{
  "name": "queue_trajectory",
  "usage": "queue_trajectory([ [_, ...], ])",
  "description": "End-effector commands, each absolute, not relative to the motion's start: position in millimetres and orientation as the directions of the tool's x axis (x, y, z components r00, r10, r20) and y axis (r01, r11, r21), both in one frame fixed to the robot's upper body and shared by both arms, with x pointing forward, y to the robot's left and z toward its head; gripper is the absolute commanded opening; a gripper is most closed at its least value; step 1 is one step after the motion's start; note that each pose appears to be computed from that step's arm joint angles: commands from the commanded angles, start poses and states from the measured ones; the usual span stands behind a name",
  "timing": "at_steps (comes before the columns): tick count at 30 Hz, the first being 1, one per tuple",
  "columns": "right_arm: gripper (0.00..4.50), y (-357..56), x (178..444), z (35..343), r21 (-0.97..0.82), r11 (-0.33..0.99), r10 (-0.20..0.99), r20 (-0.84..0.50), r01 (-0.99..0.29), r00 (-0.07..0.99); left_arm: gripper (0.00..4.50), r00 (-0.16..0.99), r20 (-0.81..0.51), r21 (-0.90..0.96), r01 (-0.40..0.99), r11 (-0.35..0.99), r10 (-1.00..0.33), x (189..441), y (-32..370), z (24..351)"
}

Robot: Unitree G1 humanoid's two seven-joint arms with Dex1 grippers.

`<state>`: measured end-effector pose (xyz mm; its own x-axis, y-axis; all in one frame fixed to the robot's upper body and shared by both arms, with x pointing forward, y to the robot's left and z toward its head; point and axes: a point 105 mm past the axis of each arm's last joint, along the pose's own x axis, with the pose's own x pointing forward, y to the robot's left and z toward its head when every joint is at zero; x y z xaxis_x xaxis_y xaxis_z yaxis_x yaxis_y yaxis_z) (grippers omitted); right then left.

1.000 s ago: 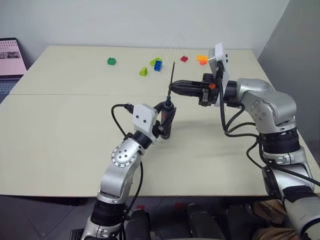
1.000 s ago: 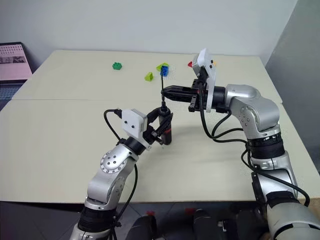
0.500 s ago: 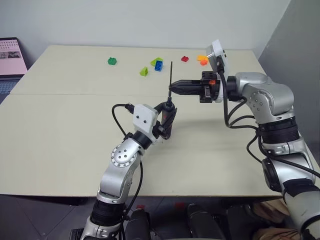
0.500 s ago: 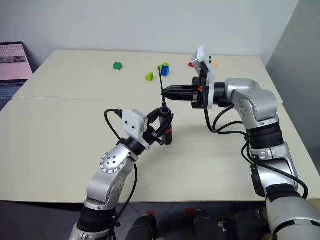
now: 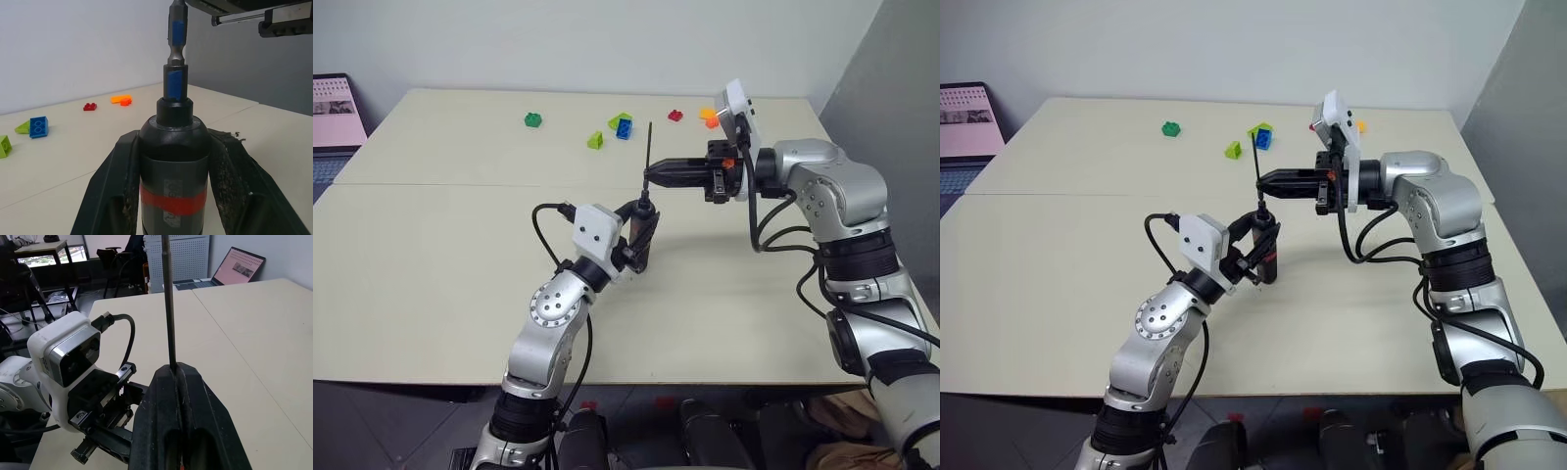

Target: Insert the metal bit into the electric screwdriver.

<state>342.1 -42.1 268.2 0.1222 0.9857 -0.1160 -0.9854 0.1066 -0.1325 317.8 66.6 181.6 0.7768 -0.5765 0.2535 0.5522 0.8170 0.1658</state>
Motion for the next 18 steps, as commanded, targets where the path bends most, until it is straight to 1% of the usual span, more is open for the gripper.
queue_trajectory([
  [1, 0.78, -38, 338, 267, -0.115, 0.079, 0.988, -0.123, -0.99, 0.093, 1.61, 0.776, 0.271, 0.174, 0.542, 0.822, -0.569, 318, 69, 188],
  [2, 0.94, -38, 338, 268, -0.115, 0.079, 0.989, -0.117, -0.99, 0.093, 1.61, 0.776, 0.27, 0.174, 0.542, 0.822, -0.57, 318, 69, 188],
  [3, 1.28, -39, 337, 270, -0.116, 0.081, 0.99, -0.11, -0.99, 0.093, 1.61, 0.776, 0.27, 0.174, 0.543, 0.822, -0.57, 318, 69, 188],
  [4, 1.45, -39, 337, 272, -0.116, 0.085, 0.99, -0.103, -0.99, 0.097, 1.61, 0.776, 0.269, 0.174, 0.543, 0.822, -0.57, 318, 69, 188],
  [7, 2.16, -41, 338, 275, -0.117, 0.092, 0.99, -0.092, -0.989, 0.103, 1.61, 0.776, 0.268, 0.174, 0.544, 0.821, -0.571, 318, 69, 187],
  [12, 2.18, -42, 332, 284, -0.079, 0.068, 0.996, -0.047, -0.995, 0.072, 1.61, 0.776, 0.267, 0.175, 0.544, 0.821, -0.571, 318, 69, 187],
  [18, 2.18, -42, 329, 298, -0.046, 0.062, 0.998, 0.009, -0.997, 0.061, 1.61, 0.776, 0.266, 0.175, 0.544, 0.82, -0.572, 318, 69, 187],
])
